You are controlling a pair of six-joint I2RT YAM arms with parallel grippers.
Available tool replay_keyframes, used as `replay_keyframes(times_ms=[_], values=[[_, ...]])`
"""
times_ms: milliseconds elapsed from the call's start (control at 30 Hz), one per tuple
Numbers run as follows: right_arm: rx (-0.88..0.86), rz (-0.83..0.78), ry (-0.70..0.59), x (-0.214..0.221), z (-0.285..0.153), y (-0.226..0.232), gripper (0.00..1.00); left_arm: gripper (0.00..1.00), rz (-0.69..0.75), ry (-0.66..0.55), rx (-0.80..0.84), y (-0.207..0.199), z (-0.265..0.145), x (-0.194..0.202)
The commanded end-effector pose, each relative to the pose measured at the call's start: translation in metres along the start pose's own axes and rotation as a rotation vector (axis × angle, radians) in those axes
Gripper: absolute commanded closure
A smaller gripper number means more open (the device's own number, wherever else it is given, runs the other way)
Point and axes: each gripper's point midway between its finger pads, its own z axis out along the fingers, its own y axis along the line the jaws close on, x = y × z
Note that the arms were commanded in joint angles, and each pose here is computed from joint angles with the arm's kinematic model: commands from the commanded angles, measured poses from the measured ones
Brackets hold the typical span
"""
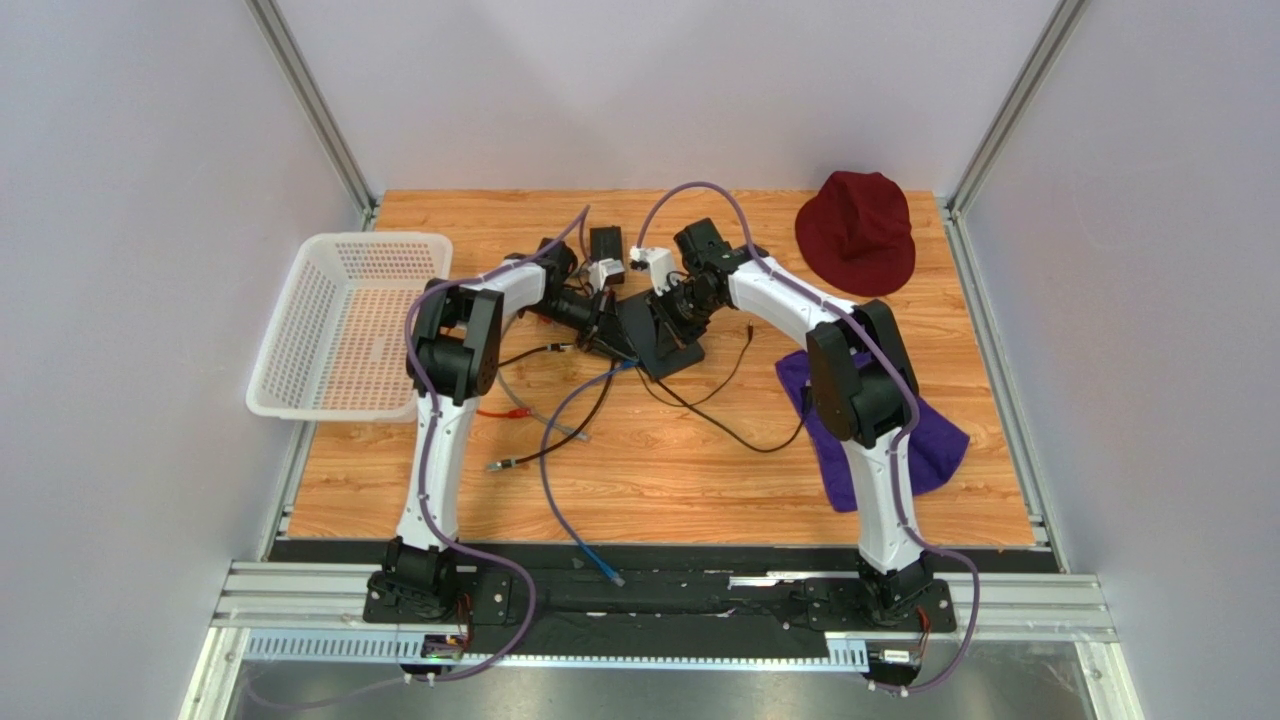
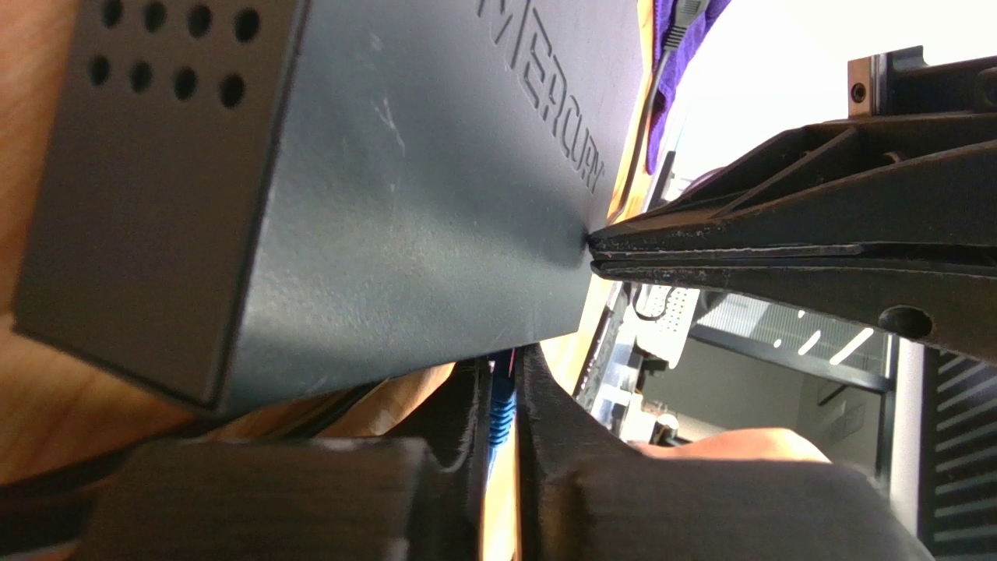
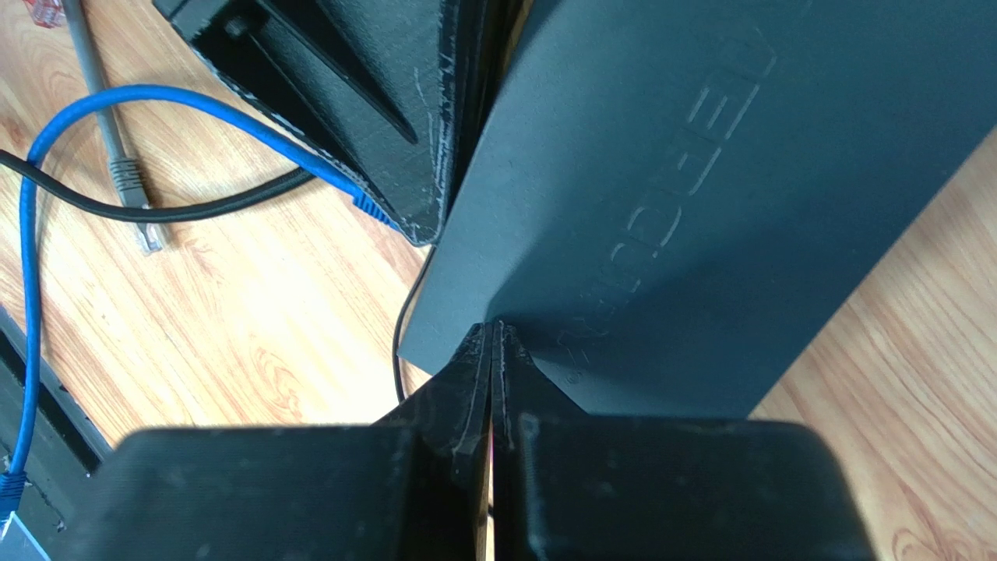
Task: Pull the plug from the switch port
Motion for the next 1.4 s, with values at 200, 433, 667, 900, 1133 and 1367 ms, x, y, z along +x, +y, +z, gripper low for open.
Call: replay_keyframes(times_ms=[200, 433, 667, 900, 1133, 1367], values=[[0.063, 0.038, 0.146, 0.045, 0.028, -0.02, 1.0, 1.0, 0.01, 0.101, -0.323, 0.008, 0.005, 0.022], [0.075, 0.059, 0.145, 0.044, 0.027, -0.027, 1.0, 1.0, 0.065, 0.202, -0.357, 0.016, -0.009, 0.041], [0.079, 0.063, 0.144, 0.044, 0.027, -0.031, 1.0, 1.0, 0.104, 0.274, -0.415, 0.024, -0.023, 0.052], [0.091, 0.073, 0.144, 0.046, 0.023, -0.039, 1.0, 1.0, 0.135, 0.26, -0.428, 0.015, -0.034, 0.042], [0.094, 0.052, 0.134, 0.041, 0.021, -0.037, 1.0, 1.0, 0.256, 0.138, -0.294, -0.052, -0.075, 0.013], [0.101, 0.033, 0.118, 0.034, 0.019, -0.04, 1.0, 1.0, 0.453, 0.079, -0.48, -0.074, -0.152, -0.014]])
